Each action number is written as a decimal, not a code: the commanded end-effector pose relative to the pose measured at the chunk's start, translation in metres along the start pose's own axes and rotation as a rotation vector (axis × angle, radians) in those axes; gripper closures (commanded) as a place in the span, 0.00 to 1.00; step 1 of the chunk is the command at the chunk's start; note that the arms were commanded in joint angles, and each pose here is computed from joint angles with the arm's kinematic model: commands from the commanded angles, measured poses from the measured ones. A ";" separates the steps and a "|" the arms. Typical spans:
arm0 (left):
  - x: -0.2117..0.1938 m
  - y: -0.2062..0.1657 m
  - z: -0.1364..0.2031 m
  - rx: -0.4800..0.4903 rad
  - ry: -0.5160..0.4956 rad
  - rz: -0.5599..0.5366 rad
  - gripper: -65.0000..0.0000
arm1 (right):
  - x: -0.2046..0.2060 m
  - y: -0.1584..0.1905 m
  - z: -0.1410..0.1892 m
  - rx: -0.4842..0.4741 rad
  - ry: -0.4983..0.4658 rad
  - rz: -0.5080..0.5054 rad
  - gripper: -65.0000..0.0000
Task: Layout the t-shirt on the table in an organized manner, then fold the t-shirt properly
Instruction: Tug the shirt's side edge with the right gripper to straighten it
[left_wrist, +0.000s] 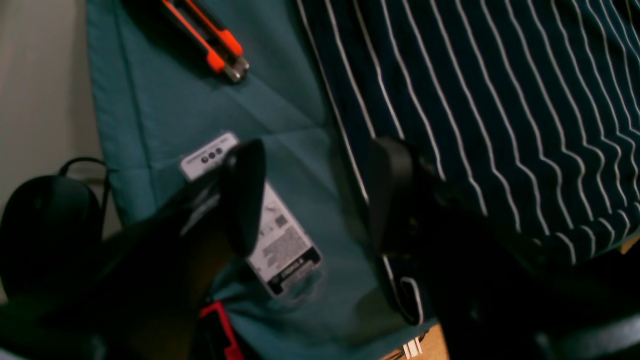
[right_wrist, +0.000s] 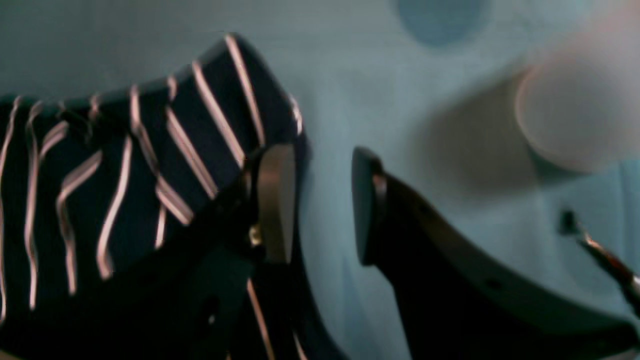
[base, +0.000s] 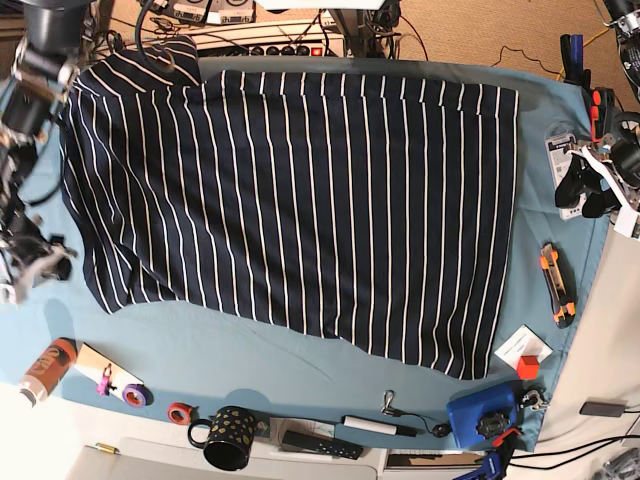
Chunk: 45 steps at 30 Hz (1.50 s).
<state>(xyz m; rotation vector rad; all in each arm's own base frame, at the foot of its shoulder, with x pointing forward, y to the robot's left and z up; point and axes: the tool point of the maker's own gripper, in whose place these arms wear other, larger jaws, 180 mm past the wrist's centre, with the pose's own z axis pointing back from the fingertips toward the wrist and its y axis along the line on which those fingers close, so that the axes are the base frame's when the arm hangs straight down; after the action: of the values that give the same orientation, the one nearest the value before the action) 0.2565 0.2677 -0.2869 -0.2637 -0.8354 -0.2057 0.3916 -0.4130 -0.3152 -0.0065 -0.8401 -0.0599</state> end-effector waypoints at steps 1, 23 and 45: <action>0.016 0.000 0.004 -0.001 -0.059 -0.018 0.50 | 0.026 -0.015 0.005 -0.040 -0.048 0.005 0.70; 0.010 -0.024 -0.011 -0.055 -0.140 0.090 0.50 | 0.031 -0.063 -0.022 -0.381 -0.094 -0.083 1.00; 0.014 -0.024 -0.010 -0.052 -0.164 0.031 0.50 | 0.070 -0.037 0.011 -0.161 -0.121 0.032 0.72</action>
<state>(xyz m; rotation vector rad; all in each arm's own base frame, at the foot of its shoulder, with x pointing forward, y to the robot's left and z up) 0.2614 0.2389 -0.2914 -0.3532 -0.9479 -0.1603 0.4195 -0.4418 -0.2853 -0.1507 -0.8780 -0.0948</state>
